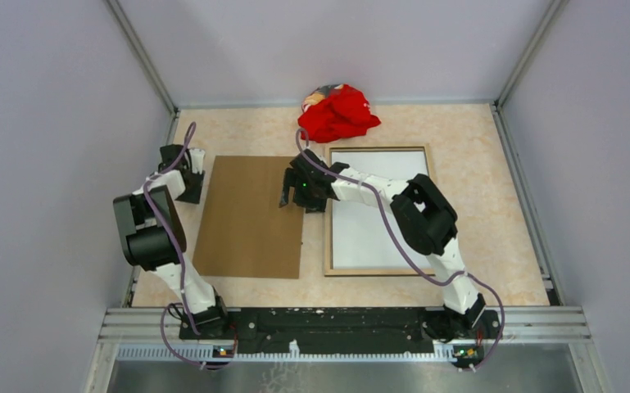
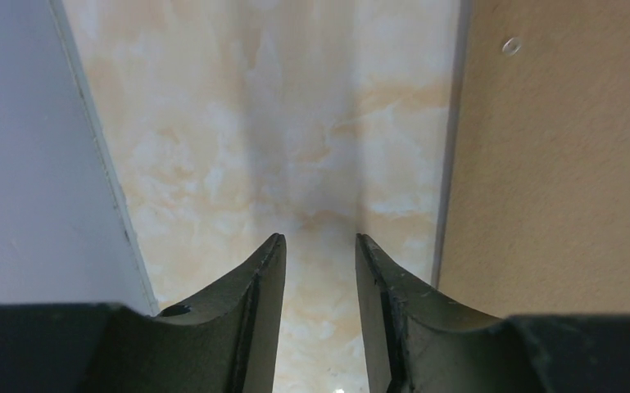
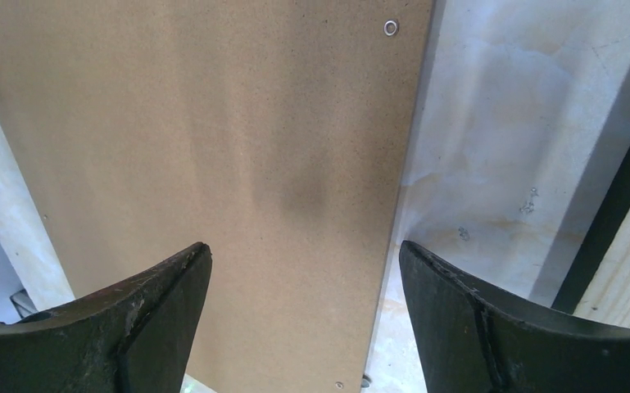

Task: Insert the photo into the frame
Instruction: Turn over the photo frame item at the center of the board.

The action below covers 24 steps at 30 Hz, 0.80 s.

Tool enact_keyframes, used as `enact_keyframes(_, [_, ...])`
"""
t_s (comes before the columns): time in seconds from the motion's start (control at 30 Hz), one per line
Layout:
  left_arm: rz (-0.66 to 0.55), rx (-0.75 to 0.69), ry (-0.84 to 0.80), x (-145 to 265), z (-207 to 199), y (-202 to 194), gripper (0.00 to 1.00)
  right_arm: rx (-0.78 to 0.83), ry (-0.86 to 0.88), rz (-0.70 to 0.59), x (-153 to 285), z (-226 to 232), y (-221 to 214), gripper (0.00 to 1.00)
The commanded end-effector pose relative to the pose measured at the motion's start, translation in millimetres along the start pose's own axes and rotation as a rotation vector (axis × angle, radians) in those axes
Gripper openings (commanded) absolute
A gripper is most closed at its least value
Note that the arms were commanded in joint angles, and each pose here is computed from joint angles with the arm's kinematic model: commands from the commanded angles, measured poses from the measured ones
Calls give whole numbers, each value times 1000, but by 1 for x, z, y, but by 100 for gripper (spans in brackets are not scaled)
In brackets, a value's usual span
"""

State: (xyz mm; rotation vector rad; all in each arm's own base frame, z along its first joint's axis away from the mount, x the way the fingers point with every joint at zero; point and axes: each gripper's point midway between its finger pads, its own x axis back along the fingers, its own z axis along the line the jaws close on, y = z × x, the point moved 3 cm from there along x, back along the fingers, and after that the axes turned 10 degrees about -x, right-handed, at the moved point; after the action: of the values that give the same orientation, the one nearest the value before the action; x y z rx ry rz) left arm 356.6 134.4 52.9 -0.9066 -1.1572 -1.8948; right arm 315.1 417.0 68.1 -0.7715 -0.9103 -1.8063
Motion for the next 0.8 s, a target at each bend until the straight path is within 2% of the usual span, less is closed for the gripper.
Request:
enact_keyframes(0.0, [44, 24, -203, -16, -42, -9, 43, -42, -21, -5, -12, -9, 2, 85])
enact_keyframes(0.23, [70, -37, -356, -19, -74, -7, 38, -82, 11, 42, -19, -5, -6, 85])
enact_keyframes(0.4, [97, -65, -463, -21, -93, -11, 31, -102, 52, 64, -16, 4, -4, 85])
enact_keyframes(0.77, [111, -82, -573, -24, -105, -3, 20, -150, 206, 98, 8, 34, 7, 84])
